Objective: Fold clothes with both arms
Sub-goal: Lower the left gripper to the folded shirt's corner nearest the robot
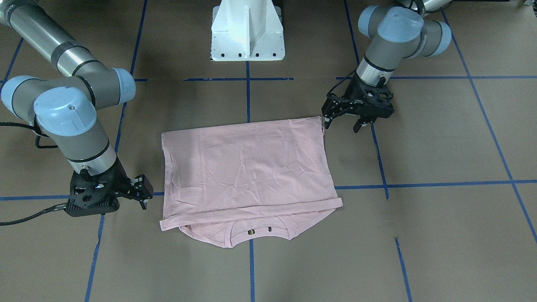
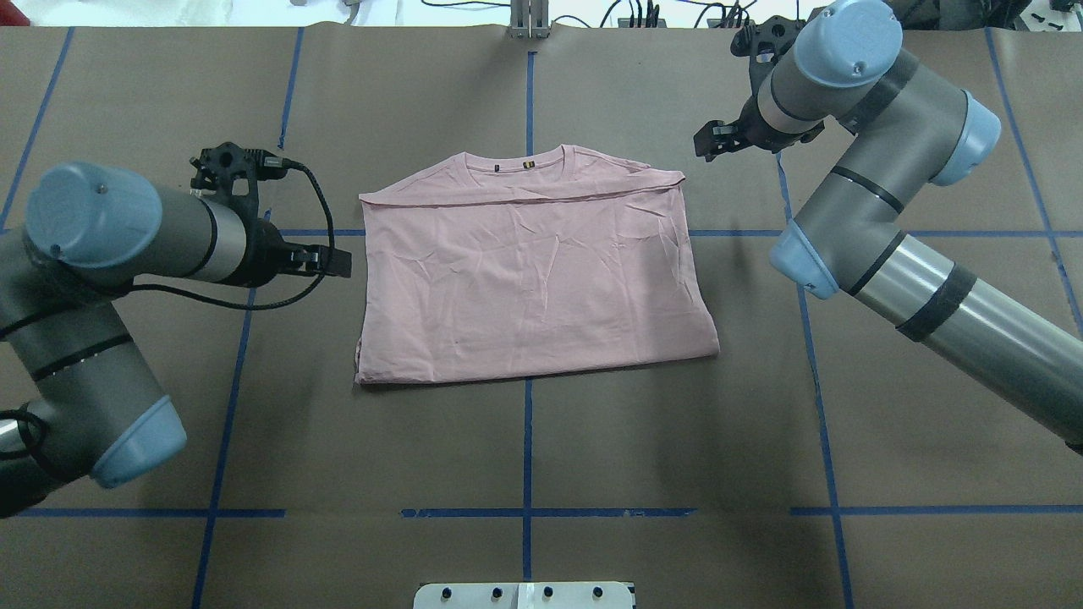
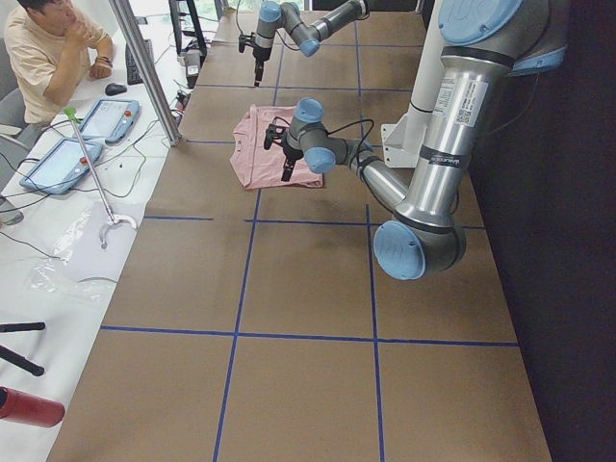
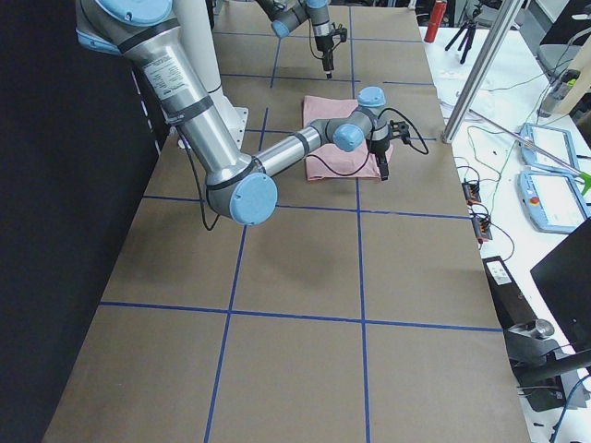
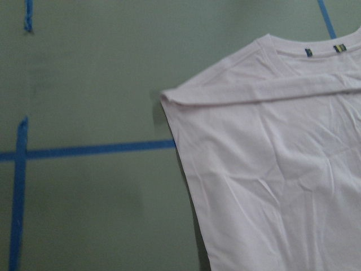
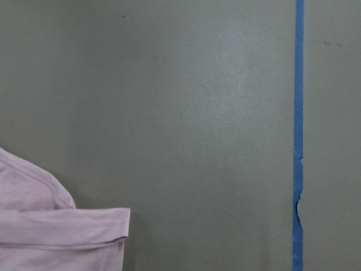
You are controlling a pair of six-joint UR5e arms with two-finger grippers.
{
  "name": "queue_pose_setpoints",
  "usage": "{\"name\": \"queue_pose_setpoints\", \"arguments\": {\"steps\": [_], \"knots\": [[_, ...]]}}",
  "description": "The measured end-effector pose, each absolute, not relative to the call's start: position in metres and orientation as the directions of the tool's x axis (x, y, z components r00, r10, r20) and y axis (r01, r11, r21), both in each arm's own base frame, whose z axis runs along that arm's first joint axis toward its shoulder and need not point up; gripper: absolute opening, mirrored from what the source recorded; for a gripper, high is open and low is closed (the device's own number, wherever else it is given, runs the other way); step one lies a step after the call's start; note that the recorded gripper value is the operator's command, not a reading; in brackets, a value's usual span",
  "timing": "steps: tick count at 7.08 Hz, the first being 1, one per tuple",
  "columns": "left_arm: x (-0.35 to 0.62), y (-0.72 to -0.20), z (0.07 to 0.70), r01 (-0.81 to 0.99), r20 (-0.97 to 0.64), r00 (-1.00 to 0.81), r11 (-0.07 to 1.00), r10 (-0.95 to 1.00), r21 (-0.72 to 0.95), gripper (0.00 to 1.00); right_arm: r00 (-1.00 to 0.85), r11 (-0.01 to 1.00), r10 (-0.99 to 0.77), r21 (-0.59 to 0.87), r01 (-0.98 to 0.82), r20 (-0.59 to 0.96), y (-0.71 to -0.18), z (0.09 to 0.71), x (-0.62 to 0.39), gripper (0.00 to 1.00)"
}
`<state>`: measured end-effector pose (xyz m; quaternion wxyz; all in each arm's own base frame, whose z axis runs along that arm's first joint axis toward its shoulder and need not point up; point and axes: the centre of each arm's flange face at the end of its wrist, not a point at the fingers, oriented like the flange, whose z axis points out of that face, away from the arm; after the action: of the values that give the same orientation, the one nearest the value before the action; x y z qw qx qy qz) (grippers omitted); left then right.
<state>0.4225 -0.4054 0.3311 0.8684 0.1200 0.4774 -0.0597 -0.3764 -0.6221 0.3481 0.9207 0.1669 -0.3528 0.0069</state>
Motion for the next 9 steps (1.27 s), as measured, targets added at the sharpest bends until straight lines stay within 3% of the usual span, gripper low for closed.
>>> {"name": "queue_pose_setpoints", "arguments": {"steps": [2,6,9], "knots": [[0.456,-0.369,0.337,0.229,-0.842,0.538,0.969,-0.044,0.096,0.59,0.752,0.943,-0.103,0.304,-0.133,0.651,-0.622,0.348,-0.375,1.0],[0.484,-0.347,0.348,0.188,-0.826,0.562,0.979,-0.037,0.084,0.51,0.755,0.944,-0.1,0.301,-0.134,0.648,-0.623,0.35,-0.375,1.0],[0.491,-0.344,0.354,0.178,-0.819,0.572,0.981,-0.034,0.083,0.51,0.757,0.945,-0.098,0.298,-0.133,0.646,-0.623,0.353,-0.376,1.0]]}}
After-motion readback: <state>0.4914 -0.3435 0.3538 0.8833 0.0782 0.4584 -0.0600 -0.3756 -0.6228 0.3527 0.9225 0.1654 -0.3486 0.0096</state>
